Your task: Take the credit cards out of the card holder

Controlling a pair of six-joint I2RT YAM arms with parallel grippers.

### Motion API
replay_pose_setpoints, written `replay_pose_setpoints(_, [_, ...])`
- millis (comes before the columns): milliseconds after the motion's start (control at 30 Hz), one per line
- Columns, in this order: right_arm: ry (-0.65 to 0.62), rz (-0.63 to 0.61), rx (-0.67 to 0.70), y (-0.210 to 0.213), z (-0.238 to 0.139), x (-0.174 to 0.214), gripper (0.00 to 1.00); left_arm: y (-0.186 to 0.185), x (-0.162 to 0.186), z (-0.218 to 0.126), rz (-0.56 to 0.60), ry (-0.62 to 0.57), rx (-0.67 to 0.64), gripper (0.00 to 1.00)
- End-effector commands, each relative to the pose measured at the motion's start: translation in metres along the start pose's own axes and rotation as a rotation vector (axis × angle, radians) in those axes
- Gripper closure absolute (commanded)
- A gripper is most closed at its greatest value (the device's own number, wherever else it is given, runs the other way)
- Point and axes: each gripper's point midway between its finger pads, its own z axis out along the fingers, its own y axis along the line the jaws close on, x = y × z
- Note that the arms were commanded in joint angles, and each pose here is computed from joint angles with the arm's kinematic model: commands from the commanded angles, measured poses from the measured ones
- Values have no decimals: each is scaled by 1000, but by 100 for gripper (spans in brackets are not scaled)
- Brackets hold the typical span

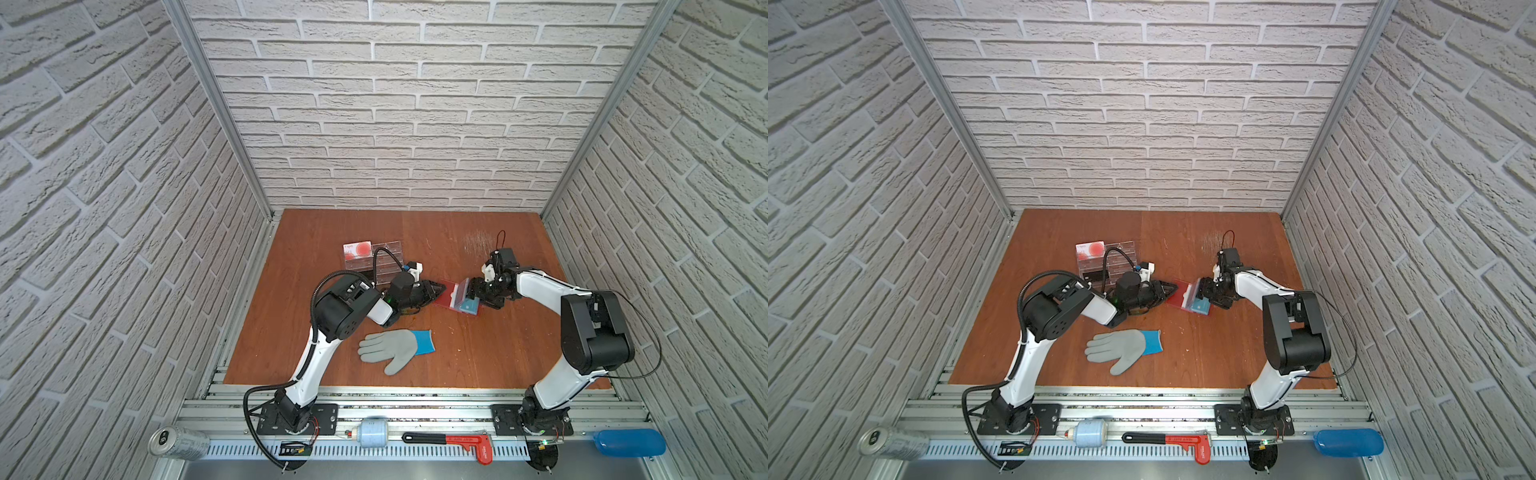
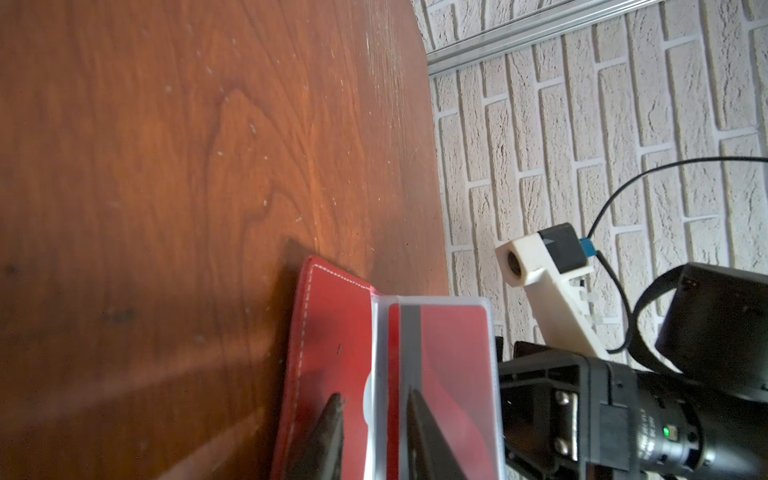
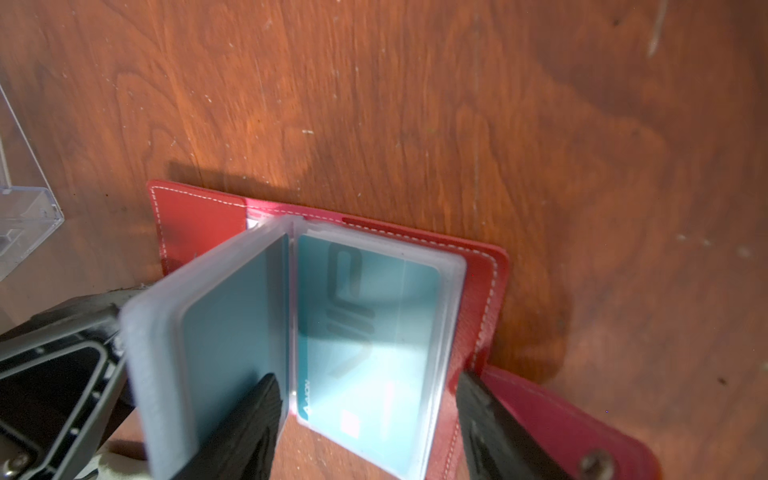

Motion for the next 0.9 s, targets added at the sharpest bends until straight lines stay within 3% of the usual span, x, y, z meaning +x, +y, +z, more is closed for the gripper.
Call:
replay_pose_setpoints(0, [-41,-9,-27,7,-19,-9,30,36,18,-2,-15,37,-119,72])
replay_pose_setpoints(500, [-81,22,-23,-3,-37,-14,29,42,18,-2,-26,39,-135,72])
replay_pose_setpoints(867, [-92,74,-131,-1,-38,-16,29,46,18,-5,-38,34,-148,72])
